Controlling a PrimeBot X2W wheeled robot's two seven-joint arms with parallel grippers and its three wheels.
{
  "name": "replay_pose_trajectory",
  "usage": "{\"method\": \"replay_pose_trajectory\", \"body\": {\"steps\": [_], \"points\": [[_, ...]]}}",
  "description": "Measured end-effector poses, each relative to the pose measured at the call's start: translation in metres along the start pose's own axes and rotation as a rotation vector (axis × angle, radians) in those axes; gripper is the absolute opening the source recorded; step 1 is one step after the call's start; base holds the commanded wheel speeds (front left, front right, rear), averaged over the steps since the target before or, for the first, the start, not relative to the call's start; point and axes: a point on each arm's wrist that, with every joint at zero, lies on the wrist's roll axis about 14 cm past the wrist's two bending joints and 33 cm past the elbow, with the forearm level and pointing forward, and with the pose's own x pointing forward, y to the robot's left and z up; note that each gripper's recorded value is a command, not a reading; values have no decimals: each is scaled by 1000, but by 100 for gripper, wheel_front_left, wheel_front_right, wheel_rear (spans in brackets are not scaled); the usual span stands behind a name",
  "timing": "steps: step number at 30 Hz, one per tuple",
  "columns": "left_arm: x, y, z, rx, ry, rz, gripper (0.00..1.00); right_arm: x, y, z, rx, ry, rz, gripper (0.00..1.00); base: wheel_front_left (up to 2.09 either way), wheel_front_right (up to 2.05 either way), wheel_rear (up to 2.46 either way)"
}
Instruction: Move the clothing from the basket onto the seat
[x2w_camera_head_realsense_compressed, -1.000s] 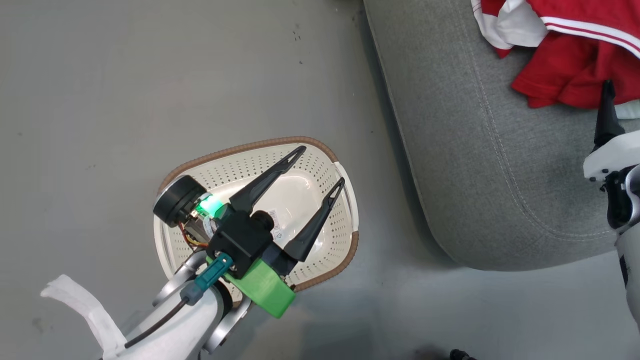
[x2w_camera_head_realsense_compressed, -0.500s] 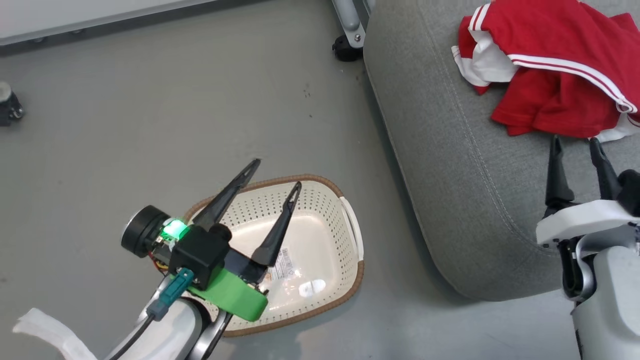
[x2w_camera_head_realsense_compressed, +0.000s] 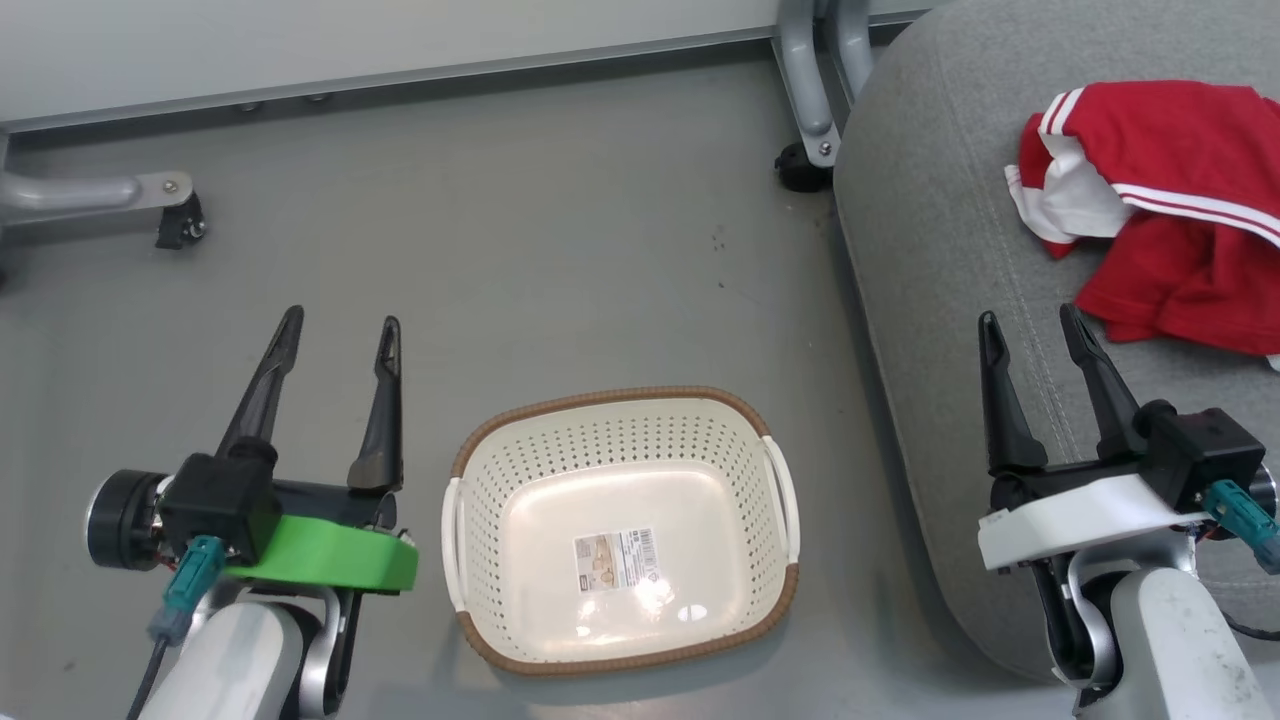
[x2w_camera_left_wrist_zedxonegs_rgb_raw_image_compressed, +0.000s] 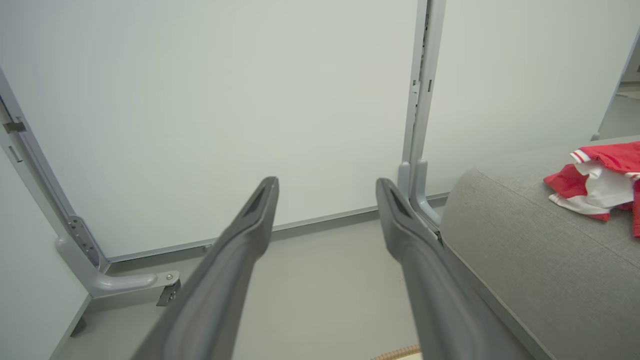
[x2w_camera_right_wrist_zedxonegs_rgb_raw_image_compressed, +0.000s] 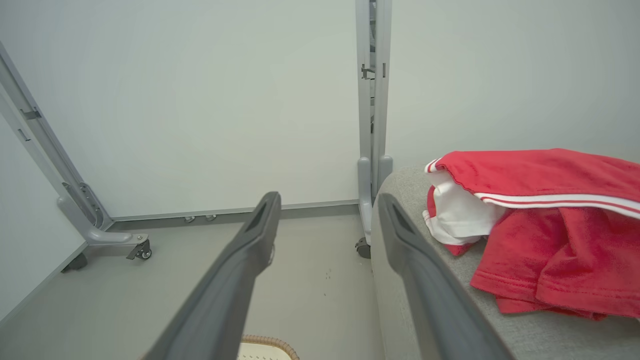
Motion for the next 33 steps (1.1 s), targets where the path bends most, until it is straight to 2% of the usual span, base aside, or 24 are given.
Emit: {"method": "replay_pose_trajectory", "body": {"steps": [5, 11, 24, 33], "points": [[-26, 40, 8, 8, -19, 177, 100, -4, 16, 4, 9, 7, 38, 100, 0, 0, 0], [-58, 54, 7, -9, -16, 267, 100, -15, 28, 8, 4, 18, 64, 100, 0, 0, 0], [-95, 47, -8, -5, 35, 265, 100, -39, 40, 21, -20, 10, 93, 100, 0, 0, 0], [-103, 40, -12, -9, 46, 245, 100, -54, 44, 20, -19, 29, 101, 100, 0, 0, 0]]}}
